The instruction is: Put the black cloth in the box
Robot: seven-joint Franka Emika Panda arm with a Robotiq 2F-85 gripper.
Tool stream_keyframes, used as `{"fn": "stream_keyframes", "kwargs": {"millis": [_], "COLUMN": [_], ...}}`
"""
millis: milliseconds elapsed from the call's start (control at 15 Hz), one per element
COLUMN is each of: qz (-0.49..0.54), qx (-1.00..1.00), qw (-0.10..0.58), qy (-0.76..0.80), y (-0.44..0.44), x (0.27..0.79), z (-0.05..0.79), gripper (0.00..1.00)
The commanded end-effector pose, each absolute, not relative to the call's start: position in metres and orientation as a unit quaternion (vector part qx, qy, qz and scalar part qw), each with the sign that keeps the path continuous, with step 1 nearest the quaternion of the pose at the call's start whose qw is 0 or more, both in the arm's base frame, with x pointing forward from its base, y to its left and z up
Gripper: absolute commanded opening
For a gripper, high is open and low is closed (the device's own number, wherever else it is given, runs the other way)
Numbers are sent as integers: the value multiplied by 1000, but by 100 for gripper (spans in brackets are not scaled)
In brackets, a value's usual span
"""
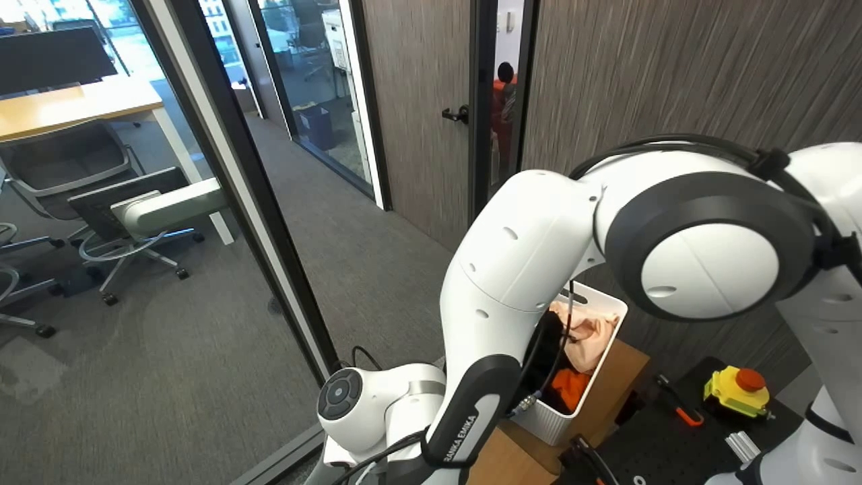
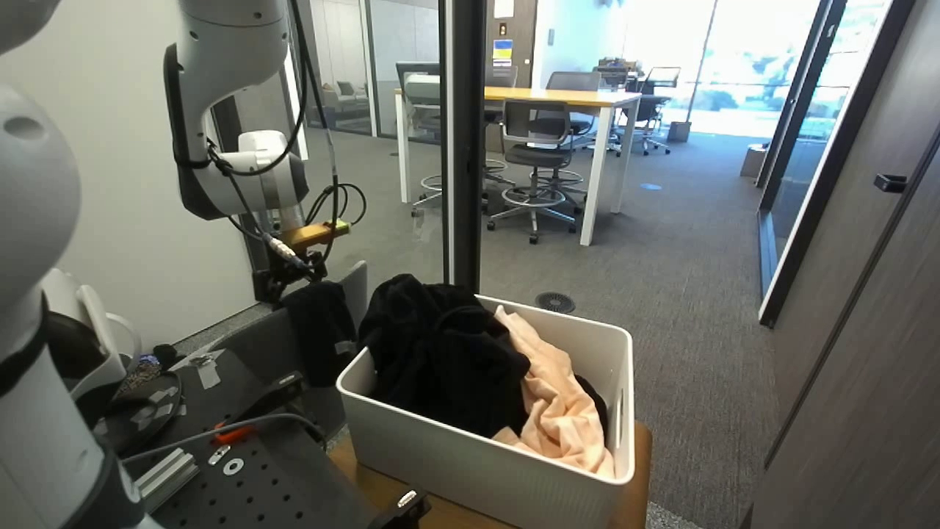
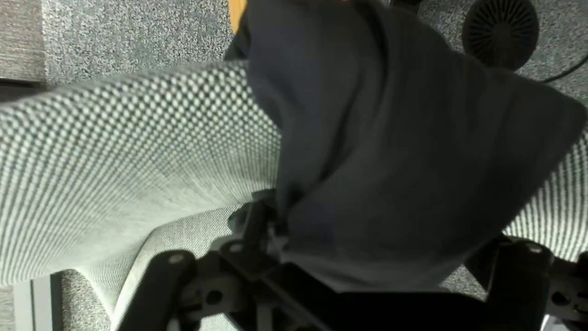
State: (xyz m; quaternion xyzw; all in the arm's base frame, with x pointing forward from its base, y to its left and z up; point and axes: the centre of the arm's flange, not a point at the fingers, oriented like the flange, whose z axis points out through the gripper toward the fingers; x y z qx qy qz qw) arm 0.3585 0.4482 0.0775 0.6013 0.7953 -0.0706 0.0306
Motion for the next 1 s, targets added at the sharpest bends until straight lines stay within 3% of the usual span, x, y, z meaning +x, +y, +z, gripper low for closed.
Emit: {"fn": "stream_keyframes", "kwargs": {"millis": [0,933], "qz": [-60,-55], "qx": [608,619], "qw": [50,51], "qy": [790,782], "y": [455,457], "x": [372,381], "z": [63,56], "gripper": [100,100]}}
